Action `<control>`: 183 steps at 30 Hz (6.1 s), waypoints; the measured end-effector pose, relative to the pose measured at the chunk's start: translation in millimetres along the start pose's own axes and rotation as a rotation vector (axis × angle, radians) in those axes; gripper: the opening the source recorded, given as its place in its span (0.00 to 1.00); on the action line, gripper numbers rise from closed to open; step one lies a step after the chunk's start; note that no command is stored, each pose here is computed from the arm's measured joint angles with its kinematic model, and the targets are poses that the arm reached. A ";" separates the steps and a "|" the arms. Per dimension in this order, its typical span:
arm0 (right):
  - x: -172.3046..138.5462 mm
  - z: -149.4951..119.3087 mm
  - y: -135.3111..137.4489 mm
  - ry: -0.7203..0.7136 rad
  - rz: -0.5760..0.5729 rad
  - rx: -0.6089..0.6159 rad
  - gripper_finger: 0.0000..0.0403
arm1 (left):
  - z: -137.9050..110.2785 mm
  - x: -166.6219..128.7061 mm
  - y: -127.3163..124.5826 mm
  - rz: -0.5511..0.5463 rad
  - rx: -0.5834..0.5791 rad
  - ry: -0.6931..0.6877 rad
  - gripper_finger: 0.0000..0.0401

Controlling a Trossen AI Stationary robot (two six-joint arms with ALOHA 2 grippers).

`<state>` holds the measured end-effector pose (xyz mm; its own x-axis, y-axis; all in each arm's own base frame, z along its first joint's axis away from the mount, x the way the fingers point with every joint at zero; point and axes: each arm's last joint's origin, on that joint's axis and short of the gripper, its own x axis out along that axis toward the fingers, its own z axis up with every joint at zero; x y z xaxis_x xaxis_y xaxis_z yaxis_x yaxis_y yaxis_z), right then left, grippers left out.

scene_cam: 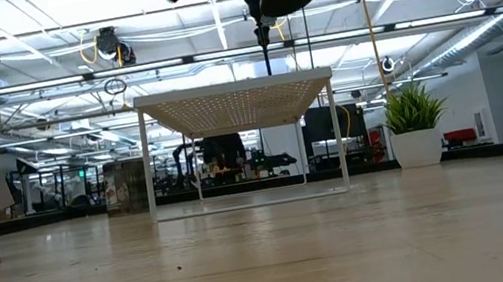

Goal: Pick & Place candle stick holders
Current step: Put the black candle holder on the shelf aligned with the other black candle holders, then put the bottom right brown scented candle on the shelf

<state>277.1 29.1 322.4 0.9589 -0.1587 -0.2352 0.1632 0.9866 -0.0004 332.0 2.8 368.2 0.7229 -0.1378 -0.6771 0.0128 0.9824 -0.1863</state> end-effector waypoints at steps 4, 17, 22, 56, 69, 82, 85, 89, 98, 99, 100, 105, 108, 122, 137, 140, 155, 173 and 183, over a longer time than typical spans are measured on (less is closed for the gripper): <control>-0.4 -4.8 -0.4 0.005 -0.001 0.025 0.02 | -5.1 -5.1 0.1 0.008 0.001 0.045 0.66; 4.7 -32.8 0.3 -0.108 0.018 0.104 0.02 | -10.7 -5.0 9.2 0.030 0.057 0.078 0.64; 5.2 -38.7 -0.9 -0.095 0.009 0.101 0.02 | -16.7 -7.6 22.2 0.052 0.021 0.036 0.64; 37.8 -83.7 -26.4 -0.122 -0.109 0.122 0.02 | -100.5 -118.5 24.2 0.132 -0.117 -0.396 0.64; 41.1 -86.7 -27.4 -0.112 -0.115 0.155 0.02 | -100.4 -117.3 24.6 0.136 -0.106 -0.390 0.64; 49.8 -94.4 -25.7 -0.105 -0.113 0.164 0.02 | -100.2 -116.7 24.8 0.137 -0.102 -0.387 0.64; 49.8 -94.6 -25.7 -0.103 -0.113 0.163 0.03 | -100.2 -116.5 24.8 0.137 -0.102 -0.386 0.64; 50.0 -95.5 -25.7 -0.100 -0.114 0.163 0.07 | -100.2 -116.4 24.9 0.139 -0.094 -0.385 0.64; 47.1 -94.6 -24.4 -0.089 -0.108 0.169 0.19 | -100.2 -116.4 24.9 0.139 -0.091 -0.385 0.64; 45.6 -92.9 -24.5 -0.093 -0.107 0.170 0.20 | -100.2 -116.4 24.9 0.139 -0.091 -0.385 0.64; 43.6 -91.7 -24.9 -0.088 -0.108 0.168 0.22 | -100.2 -116.4 24.9 0.139 -0.091 -0.385 0.64; 35.1 -88.4 -26.3 -0.050 -0.112 0.157 0.32 | -100.2 -116.4 24.8 0.140 -0.086 -0.384 0.64; 29.9 -85.7 -27.2 -0.038 -0.114 0.156 0.37 | -100.2 -116.4 24.8 0.140 -0.084 -0.384 0.64; -1.3 -67.9 -27.4 -0.032 -0.071 0.152 0.43 | -100.9 -116.2 24.8 0.137 -0.096 -0.377 0.64; -44.5 -62.7 -26.8 0.068 -0.047 0.235 0.40 | -101.5 -116.0 24.9 0.142 -0.076 -0.369 0.64; -54.4 -62.0 -28.8 0.085 -0.042 0.282 0.39 | -102.6 -115.6 25.0 0.144 -0.076 -0.357 0.64; -92.3 -53.7 -12.6 0.065 0.135 0.336 0.02 | -103.0 -115.5 25.1 0.153 -0.037 -0.350 0.64; -110.8 -37.3 33.6 0.053 0.247 0.254 0.00 | -101.8 -116.6 28.0 0.259 -0.067 -0.372 0.64; -102.2 -23.1 72.4 0.244 0.242 0.149 0.00 | -104.0 -116.3 24.1 0.119 -0.084 -0.347 0.64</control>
<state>185.6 117.6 324.0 0.8934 0.1102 -0.4355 -0.0126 0.9752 0.2210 176.3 29.4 368.5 0.9070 0.0419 -0.4190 -0.1319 0.9732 -0.1882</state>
